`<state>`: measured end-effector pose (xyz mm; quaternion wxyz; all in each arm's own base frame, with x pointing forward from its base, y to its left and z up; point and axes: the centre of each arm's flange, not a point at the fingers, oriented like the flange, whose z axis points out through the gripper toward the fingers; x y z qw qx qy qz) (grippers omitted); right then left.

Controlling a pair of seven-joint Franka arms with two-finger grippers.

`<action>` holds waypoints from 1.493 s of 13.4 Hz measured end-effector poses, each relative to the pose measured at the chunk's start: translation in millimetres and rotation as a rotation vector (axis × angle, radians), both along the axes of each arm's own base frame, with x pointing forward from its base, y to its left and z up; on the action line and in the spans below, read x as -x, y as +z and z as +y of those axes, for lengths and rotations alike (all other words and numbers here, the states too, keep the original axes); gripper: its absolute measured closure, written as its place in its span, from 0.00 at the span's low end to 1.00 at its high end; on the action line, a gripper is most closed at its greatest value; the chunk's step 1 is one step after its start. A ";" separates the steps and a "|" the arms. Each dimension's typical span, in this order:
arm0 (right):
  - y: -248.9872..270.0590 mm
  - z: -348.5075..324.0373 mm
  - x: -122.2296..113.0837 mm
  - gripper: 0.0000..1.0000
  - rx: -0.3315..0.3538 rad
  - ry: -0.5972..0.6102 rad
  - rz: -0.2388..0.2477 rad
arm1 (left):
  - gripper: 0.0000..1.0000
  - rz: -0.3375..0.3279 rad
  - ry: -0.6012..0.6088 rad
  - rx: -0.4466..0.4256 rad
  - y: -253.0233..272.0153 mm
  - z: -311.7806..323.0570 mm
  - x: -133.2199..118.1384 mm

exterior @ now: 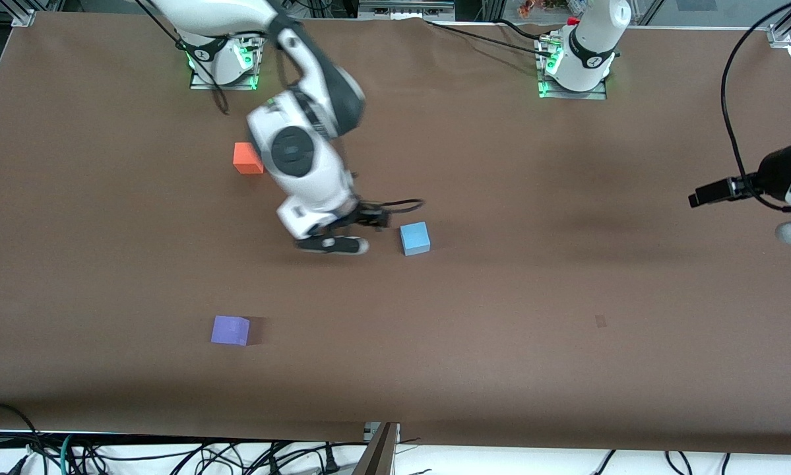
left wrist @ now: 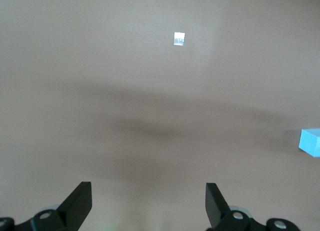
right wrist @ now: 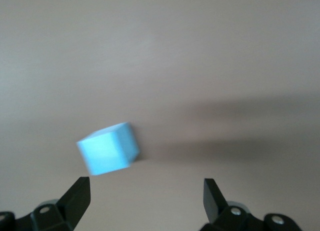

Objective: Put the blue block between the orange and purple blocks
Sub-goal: 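Lower the right gripper onto the blue cube and close it, then carry the blue cube with the right gripper toward the orange cube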

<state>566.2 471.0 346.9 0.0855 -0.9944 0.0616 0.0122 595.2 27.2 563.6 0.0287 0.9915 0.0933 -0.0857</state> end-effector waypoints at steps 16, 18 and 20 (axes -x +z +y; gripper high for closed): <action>-145.8 89.0 61.2 0.07 0.149 0.179 -0.108 | 0.00 0.007 -0.065 -0.043 4.0 -27.0 3.1; -141.6 90.6 58.3 0.33 0.134 0.179 -0.126 | 0.00 0.008 -0.049 -0.044 3.3 -17.9 2.2; -137.7 89.4 52.8 0.40 0.125 0.174 -0.143 | 0.00 0.009 -0.039 -0.043 2.5 -11.7 1.9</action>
